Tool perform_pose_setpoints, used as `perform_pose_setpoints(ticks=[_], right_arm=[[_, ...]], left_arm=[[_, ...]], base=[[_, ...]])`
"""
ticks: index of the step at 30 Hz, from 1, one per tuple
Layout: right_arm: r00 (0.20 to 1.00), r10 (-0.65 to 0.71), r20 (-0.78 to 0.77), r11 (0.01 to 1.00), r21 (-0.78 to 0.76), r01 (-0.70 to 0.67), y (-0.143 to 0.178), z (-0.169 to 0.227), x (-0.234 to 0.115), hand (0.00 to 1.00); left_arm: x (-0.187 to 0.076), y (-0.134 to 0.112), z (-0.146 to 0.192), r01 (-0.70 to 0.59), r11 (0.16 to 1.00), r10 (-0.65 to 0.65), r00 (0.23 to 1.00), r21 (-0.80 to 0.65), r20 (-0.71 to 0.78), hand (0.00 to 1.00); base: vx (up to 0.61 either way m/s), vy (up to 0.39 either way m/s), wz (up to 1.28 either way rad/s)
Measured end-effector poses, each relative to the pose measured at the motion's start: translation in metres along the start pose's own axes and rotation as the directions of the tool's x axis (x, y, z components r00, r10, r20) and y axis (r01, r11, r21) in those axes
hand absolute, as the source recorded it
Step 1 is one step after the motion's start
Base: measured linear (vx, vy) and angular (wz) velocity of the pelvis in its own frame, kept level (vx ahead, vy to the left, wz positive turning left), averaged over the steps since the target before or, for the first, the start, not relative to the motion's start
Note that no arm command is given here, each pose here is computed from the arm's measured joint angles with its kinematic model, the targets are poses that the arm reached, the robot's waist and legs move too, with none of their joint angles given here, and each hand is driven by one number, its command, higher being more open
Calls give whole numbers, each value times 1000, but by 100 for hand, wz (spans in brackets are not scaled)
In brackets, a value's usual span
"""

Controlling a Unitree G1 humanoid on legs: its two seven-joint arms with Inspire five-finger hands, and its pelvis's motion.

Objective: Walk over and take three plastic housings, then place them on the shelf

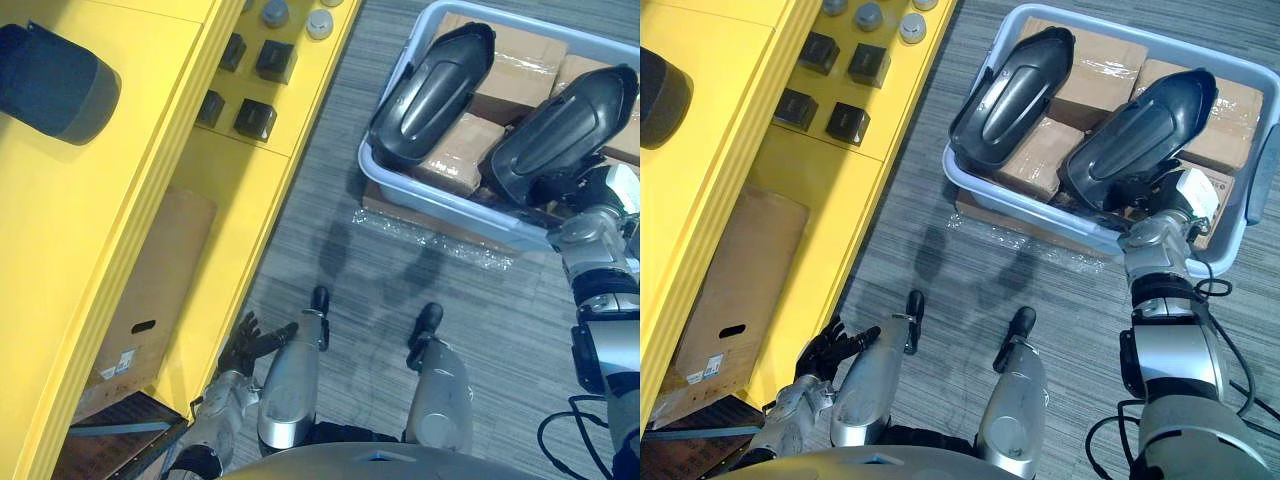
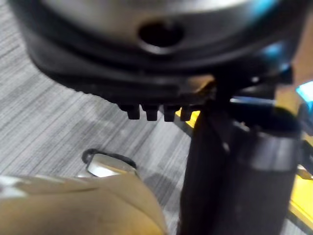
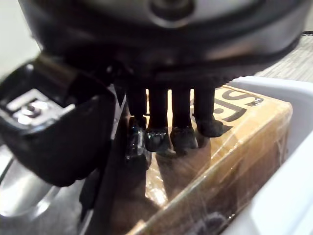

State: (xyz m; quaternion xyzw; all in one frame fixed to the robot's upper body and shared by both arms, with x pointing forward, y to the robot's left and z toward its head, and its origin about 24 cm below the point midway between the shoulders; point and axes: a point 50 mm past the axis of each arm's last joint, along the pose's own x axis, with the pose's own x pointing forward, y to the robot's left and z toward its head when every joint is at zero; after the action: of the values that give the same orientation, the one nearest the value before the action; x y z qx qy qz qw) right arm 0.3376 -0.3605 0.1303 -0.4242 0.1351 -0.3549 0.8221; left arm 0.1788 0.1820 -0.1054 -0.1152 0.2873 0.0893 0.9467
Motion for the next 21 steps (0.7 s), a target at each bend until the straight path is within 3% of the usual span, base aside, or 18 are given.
perform_pose_setpoints(ticks=[6,11,21], right_arm=[[986,-97,135,995,37,93,-4,11,-11,0],[977,-121,176,992,50,114,-5,7,-20,0],[968,-155,199,987,82,141,-10,8,-25,0]], left_arm=[[-5,-26,60,42,997,-23,965,-65,262,100],[-23,-36,125,74,995,-33,859,-61,511,100],[-37,-50,163,148,988,-144,782,44,606,100]], base=[[17,30,-8],[26,22,-17],[14,6,-3]])
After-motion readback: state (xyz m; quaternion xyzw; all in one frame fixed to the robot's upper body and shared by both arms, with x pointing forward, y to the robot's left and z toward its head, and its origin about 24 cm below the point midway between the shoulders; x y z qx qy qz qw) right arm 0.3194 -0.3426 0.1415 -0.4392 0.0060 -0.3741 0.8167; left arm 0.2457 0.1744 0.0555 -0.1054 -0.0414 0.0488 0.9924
